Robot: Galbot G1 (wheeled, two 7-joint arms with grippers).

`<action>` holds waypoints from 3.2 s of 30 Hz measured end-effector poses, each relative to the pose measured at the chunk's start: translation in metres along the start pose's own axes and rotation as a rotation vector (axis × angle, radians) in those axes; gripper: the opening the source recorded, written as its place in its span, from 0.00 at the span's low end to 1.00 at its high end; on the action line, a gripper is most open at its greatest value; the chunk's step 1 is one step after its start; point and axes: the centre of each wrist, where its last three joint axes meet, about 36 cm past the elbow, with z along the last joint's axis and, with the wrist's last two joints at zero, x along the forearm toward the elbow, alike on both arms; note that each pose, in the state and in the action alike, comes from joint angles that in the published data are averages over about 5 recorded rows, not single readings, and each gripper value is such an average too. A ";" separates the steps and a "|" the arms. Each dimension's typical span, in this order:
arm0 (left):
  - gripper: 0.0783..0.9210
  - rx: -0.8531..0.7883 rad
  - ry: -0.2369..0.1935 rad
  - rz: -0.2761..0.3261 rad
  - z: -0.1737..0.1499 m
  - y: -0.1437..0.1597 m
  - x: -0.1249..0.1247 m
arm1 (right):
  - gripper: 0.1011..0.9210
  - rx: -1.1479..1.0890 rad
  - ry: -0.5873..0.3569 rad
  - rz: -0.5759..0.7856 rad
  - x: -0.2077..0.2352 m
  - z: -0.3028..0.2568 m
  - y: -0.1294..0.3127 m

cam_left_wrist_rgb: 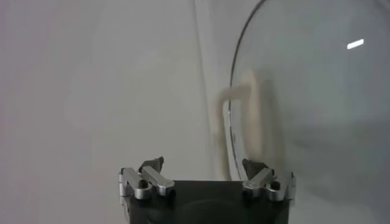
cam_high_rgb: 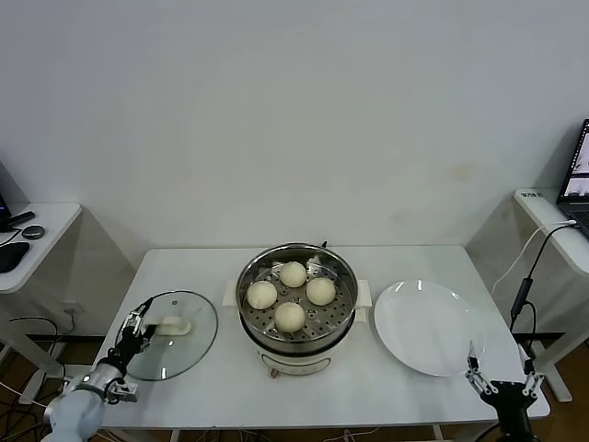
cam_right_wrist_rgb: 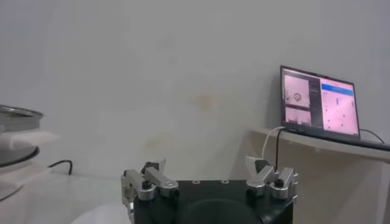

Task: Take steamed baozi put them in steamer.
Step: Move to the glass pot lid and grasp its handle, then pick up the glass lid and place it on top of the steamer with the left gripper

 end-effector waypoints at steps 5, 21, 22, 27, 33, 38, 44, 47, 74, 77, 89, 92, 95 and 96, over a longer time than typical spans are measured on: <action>0.88 0.000 -0.004 0.003 -0.003 0.001 -0.009 | 0.88 0.002 0.006 -0.003 0.002 0.002 0.002; 0.88 -0.010 -0.014 0.033 -0.014 0.009 -0.019 | 0.88 0.004 0.023 -0.020 0.006 0.005 0.008; 0.88 -0.010 -0.014 0.036 -0.014 0.010 -0.019 | 0.88 0.004 0.025 -0.021 0.006 0.006 0.008; 0.88 -0.008 -0.015 0.046 -0.019 0.013 -0.019 | 0.88 0.005 0.030 -0.027 0.007 0.008 0.011; 0.88 -0.012 -0.016 0.056 -0.024 0.019 -0.019 | 0.88 0.007 0.035 -0.035 0.007 0.009 0.013; 0.88 -0.017 -0.012 0.056 -0.024 0.025 -0.021 | 0.88 0.007 0.039 -0.041 0.007 0.011 0.015; 0.88 -0.023 -0.001 0.056 -0.024 0.032 -0.025 | 0.88 0.007 0.042 -0.047 0.008 0.012 0.017; 0.88 -0.024 0.005 0.055 -0.024 0.033 -0.028 | 0.88 0.007 0.044 -0.049 0.008 0.013 0.018; 0.20 0.062 0.045 0.036 -0.031 0.004 -0.028 | 0.88 0.006 0.039 -0.067 0.007 0.012 0.021; 0.13 0.075 0.051 0.016 -0.030 0.004 -0.025 | 0.88 0.007 0.036 -0.071 0.006 0.012 0.022; 0.11 0.089 0.120 -0.082 -0.034 0.041 0.013 | 0.88 0.021 0.029 -0.102 0.003 0.012 0.023; 0.11 0.086 0.167 -0.107 -0.036 0.061 0.032 | 0.88 0.023 0.029 -0.116 0.001 0.011 0.025; 0.11 0.084 0.218 -0.130 -0.039 0.087 0.047 | 0.88 0.026 0.029 -0.130 0.001 0.011 0.027; 0.11 0.085 0.234 -0.139 -0.040 0.097 0.051 | 0.88 0.027 0.030 -0.135 0.000 0.011 0.028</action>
